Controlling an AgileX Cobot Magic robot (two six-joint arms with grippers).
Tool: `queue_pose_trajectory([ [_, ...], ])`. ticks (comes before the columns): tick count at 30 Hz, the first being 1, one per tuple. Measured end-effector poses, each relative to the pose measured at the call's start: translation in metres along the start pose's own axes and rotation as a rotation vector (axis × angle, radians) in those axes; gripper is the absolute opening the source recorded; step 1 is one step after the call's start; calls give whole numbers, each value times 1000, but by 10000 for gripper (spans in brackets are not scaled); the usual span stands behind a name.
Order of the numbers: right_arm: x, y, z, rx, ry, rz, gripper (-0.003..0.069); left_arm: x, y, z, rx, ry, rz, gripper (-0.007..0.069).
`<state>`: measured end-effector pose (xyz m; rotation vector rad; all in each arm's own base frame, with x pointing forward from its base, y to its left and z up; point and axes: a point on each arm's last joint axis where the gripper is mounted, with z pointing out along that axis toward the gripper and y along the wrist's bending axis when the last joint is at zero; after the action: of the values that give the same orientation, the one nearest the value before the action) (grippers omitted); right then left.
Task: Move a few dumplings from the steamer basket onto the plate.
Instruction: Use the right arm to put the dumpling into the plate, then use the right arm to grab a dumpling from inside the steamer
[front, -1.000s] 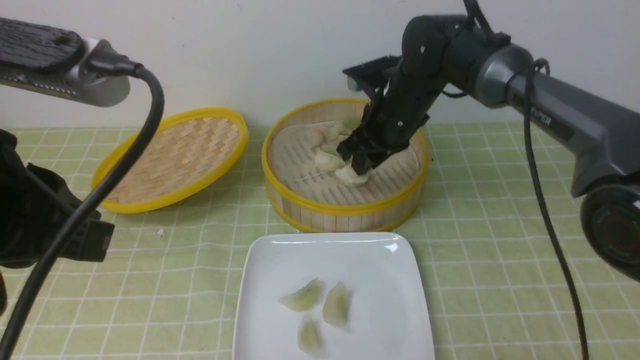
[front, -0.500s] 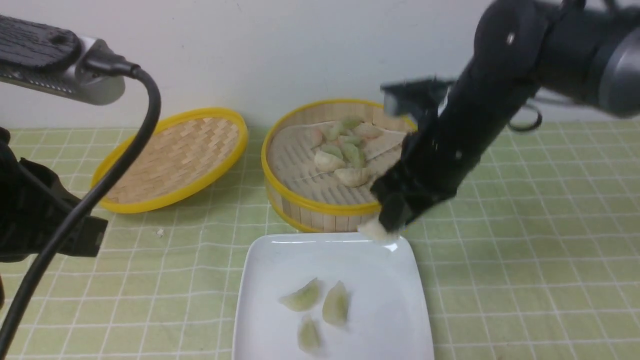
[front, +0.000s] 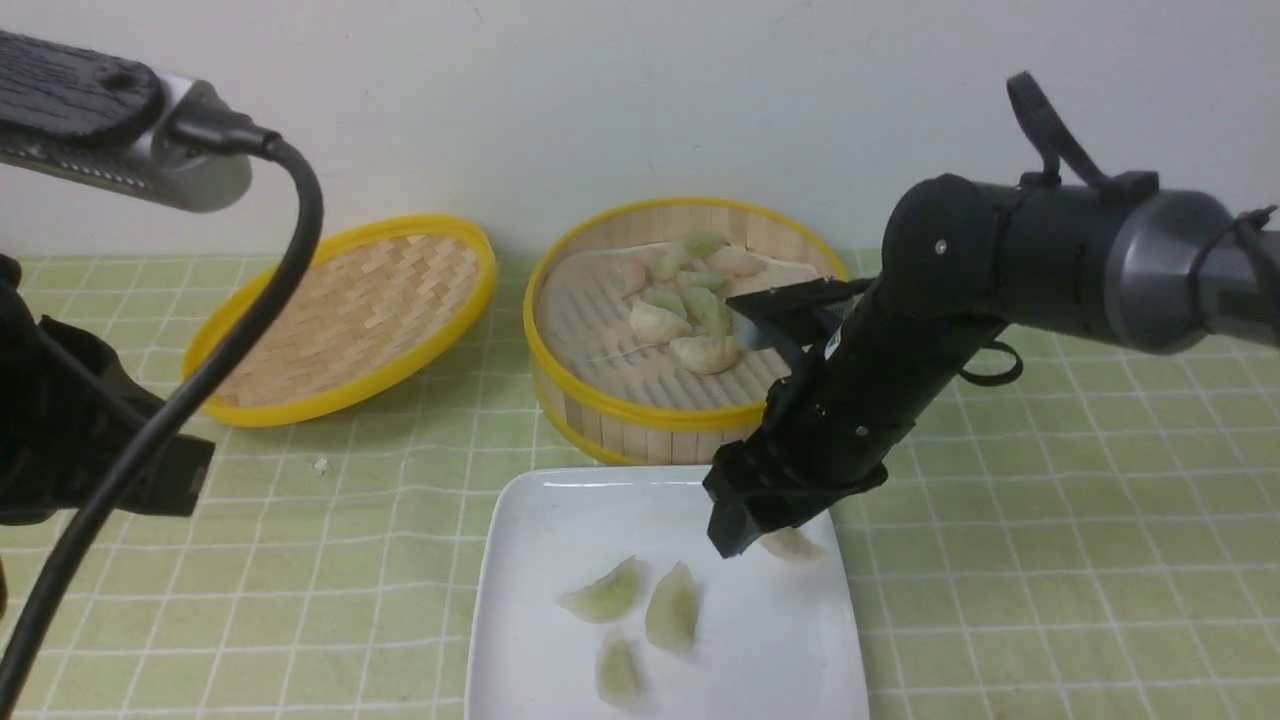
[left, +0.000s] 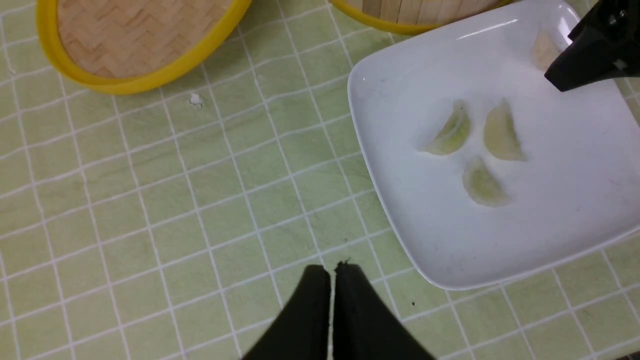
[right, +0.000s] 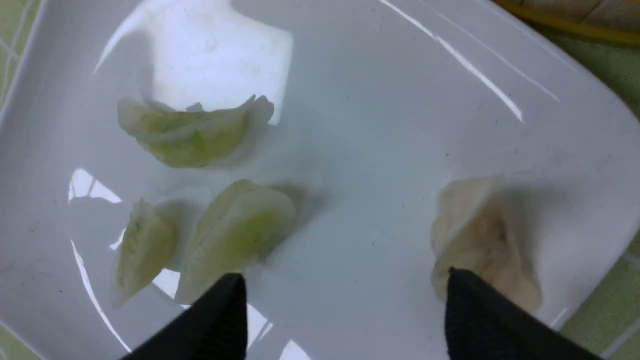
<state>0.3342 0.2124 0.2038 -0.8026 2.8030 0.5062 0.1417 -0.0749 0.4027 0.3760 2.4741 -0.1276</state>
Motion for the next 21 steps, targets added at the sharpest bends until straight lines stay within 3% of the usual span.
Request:
queue_pose_trajectory([
  [2,-15,0,-14,35,-64,-23,577,0,0,0,0,0,0,-6],
  [9,-82,-24,-53,134,-299,-22,602,0,0,0,0,0,0,-6],
  [21,-126,-68,40,178,-211,-31,598,0,0,0,0,0,-1,-6],
])
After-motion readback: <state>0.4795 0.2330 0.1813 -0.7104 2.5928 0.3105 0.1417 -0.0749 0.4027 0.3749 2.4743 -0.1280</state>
